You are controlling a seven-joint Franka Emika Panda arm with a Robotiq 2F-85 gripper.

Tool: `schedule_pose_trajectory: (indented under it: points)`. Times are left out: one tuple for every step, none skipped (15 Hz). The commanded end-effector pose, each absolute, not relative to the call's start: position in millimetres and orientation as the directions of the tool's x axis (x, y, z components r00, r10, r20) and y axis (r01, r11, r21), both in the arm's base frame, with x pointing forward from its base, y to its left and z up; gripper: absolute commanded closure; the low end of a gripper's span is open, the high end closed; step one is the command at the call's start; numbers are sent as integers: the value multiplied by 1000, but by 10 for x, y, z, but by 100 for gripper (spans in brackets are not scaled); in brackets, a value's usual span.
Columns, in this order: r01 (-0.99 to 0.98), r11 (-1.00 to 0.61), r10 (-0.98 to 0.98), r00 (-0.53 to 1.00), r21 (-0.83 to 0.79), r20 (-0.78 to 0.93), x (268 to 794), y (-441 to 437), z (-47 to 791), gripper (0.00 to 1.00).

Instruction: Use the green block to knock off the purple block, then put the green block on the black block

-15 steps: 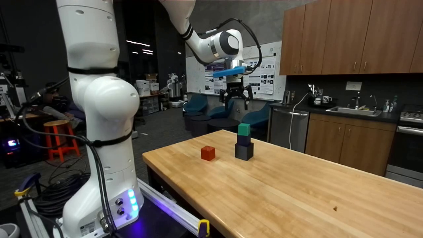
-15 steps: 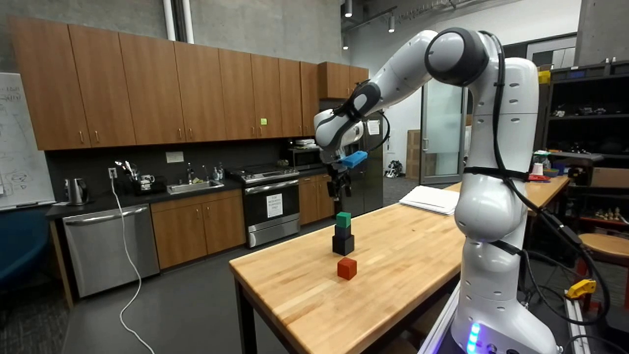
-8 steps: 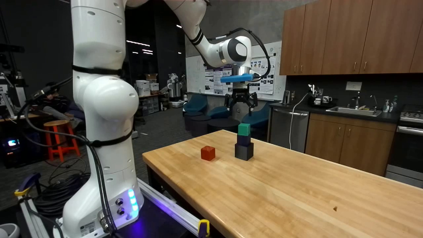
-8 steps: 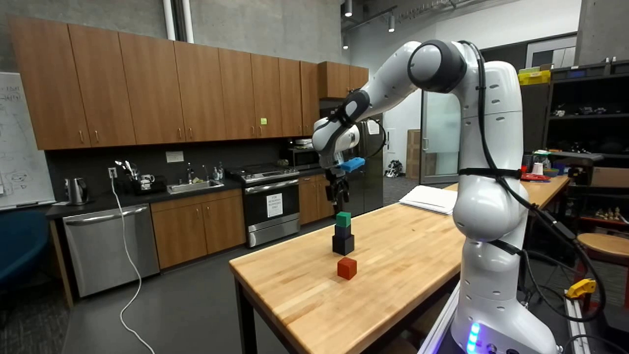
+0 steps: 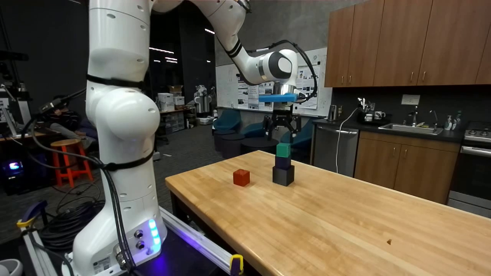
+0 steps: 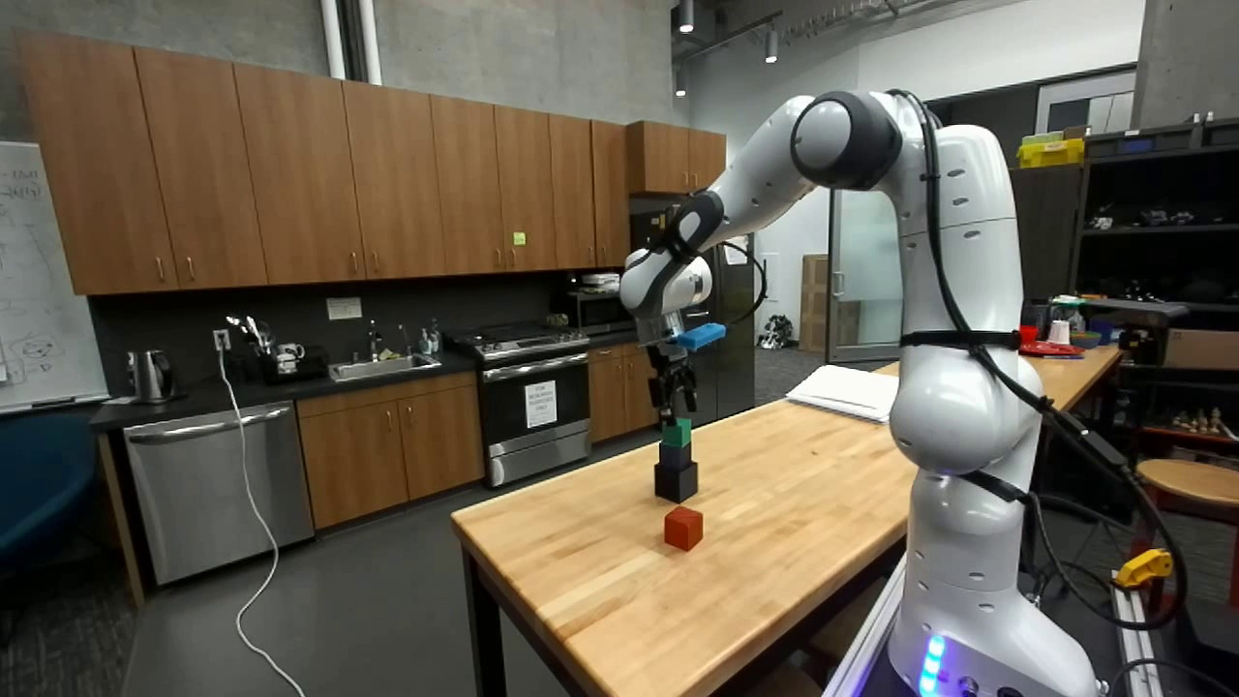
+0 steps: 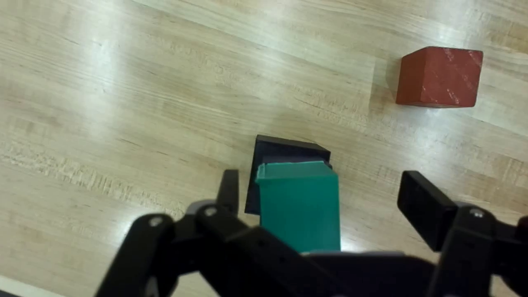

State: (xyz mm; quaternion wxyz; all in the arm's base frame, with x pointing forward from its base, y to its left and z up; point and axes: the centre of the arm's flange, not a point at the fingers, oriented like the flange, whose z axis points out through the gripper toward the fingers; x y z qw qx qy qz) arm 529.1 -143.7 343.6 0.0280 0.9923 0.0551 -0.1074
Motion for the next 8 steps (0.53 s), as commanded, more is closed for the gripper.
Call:
schedule_pose_trajectory:
  points:
    - [108,-994,98,970,30,-224,5391,-1493,3356,29]
    - [101,-994,93,970,28,-227,5407,-1494,3337,35]
    - [100,-995,91,969,27,-228,5416,-1495,3325,42]
    - [99,-995,91,969,28,-229,5429,-1498,3318,51]
    - [99,-995,90,969,28,-228,5438,-1501,3317,58]
    - [98,-995,89,970,29,-227,5441,-1504,3318,68]
    - [94,-995,84,971,32,-223,5448,-1509,3333,74]
    - [89,-995,80,973,33,-218,5448,-1520,3352,74]
